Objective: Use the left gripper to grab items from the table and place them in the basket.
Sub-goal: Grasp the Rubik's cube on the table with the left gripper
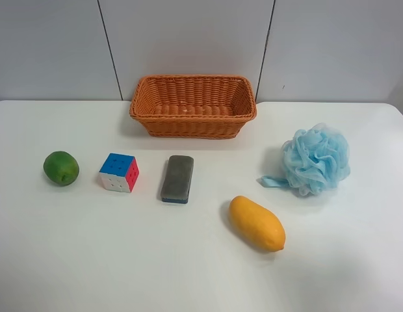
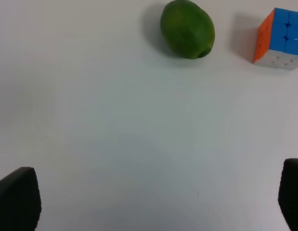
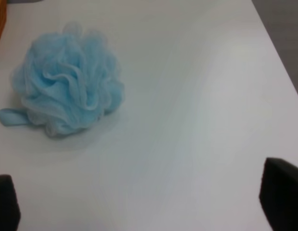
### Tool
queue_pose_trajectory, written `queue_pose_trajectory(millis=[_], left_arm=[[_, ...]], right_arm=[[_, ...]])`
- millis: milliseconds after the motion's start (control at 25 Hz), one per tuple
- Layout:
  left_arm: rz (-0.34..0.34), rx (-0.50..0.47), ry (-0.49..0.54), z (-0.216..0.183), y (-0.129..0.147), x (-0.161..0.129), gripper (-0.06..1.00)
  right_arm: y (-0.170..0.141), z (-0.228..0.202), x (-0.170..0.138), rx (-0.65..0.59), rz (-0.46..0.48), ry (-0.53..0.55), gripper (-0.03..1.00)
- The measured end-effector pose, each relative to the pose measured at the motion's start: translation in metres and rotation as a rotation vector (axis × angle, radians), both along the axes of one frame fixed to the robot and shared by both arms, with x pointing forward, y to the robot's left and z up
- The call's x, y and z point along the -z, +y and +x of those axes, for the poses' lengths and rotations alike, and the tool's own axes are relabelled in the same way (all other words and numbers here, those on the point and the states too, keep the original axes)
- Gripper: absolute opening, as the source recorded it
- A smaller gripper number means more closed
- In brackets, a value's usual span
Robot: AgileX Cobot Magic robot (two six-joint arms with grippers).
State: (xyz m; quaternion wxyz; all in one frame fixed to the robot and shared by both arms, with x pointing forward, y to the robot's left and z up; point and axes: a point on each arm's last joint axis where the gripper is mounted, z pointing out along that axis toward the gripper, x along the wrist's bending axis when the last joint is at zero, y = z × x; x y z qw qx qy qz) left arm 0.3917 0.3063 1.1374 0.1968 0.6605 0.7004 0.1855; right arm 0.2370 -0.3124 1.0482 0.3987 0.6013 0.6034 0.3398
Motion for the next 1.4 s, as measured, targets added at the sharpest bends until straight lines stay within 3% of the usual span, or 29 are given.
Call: queue_pose_trajectory(millis=[200, 480, 880, 1400], left_arm=[[-0.024, 0.059, 0.167, 0.076, -0.018, 0.024, 0.99], [-0.034, 0.116, 0.259, 0.135, -0.075, 0.068, 0.99], [-0.049, 0.188, 0.307, 0.166, -0.130, 0.132, 0.99], [-0.057, 0.176, 0.365, 0.189, -0.142, 0.195, 0.99]], right_arm=[[0.000, 0.000, 0.000, 0.000, 0.000, 0.000, 0.99], [0.000, 0.000, 0.000, 0.000, 0.000, 0.000, 0.99], [0.000, 0.000, 0.000, 0.000, 0.000, 0.000, 0.99], [0.000, 0.000, 0.000, 0.000, 0.000, 0.000, 0.99]])
